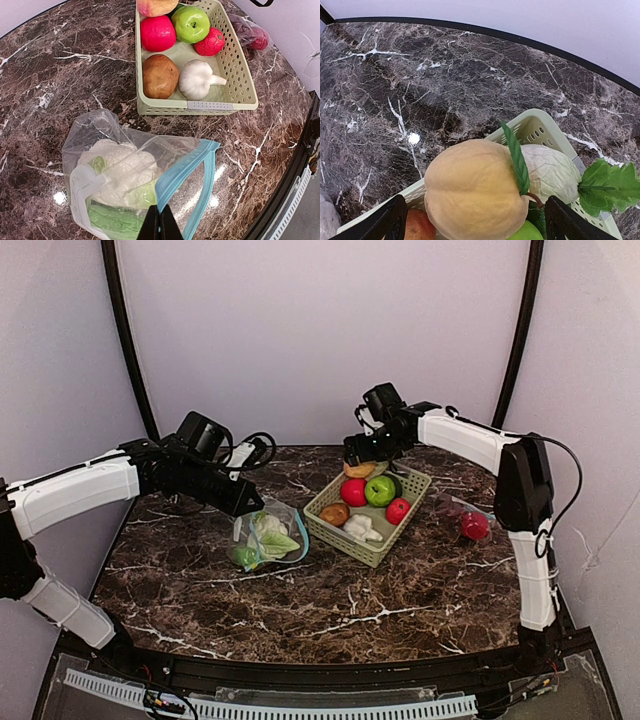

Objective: Place the food in the zip-top bag and seal the zipper
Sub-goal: Pick up the fake vegetable from the bin.

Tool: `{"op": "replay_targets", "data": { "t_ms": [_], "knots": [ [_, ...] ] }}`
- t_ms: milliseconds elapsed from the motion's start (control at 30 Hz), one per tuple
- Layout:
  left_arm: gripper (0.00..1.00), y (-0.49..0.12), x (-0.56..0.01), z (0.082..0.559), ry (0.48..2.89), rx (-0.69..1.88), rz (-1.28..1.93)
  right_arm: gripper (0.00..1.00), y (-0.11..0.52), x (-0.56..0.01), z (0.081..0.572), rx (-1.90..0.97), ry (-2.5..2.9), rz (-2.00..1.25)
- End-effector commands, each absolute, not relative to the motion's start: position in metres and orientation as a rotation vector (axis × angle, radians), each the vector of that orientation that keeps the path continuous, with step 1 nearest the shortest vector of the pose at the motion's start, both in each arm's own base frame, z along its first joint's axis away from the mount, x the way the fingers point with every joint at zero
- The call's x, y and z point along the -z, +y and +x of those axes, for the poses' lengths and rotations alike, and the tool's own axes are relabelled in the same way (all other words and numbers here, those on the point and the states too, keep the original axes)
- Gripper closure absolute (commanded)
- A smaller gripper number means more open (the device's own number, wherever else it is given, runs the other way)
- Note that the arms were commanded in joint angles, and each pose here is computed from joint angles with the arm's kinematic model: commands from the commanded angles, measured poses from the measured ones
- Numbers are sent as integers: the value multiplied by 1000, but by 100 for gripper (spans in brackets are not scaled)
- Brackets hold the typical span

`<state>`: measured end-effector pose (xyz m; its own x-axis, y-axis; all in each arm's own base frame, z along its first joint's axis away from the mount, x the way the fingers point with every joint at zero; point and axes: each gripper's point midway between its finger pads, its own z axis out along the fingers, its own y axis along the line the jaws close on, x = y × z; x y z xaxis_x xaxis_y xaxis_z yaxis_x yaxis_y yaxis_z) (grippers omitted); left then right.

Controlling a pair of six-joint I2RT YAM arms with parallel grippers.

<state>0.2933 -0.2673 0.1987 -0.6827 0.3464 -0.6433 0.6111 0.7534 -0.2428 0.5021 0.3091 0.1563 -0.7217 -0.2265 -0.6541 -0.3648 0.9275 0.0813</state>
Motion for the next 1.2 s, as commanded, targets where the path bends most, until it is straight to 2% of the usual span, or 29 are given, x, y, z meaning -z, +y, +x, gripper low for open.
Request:
{"op": "replay_targets", "data": {
  "t_ms": [0, 100, 433, 600, 767, 967, 1167],
  "knots": [
    [99, -265, -197, 291, 2372, 608, 720, 7, 313, -153, 509, -285, 2404, -445],
    [99, -265, -198, 291, 2368, 610, 720, 19, 317, -151, 509, -307, 2407, -468],
    [99, -265, -201, 290, 2360, 613, 721, 18, 314, -135, 513, -270, 2452, -457],
    [99, -264, -202, 290, 2356, 610, 719, 32, 314, -136, 514, -263, 2447, -455],
    [99, -264, -201, 290, 2358, 613, 719, 39, 314, -145, 513, -270, 2428, -453],
    [99, -266, -202, 289, 2355, 626, 726, 46, 317, -192, 500, -363, 2347, -478],
    [99, -264, -202, 292, 2357, 654, 704, 48, 324, -256, 444, -483, 2234, -604]
  ]
}}
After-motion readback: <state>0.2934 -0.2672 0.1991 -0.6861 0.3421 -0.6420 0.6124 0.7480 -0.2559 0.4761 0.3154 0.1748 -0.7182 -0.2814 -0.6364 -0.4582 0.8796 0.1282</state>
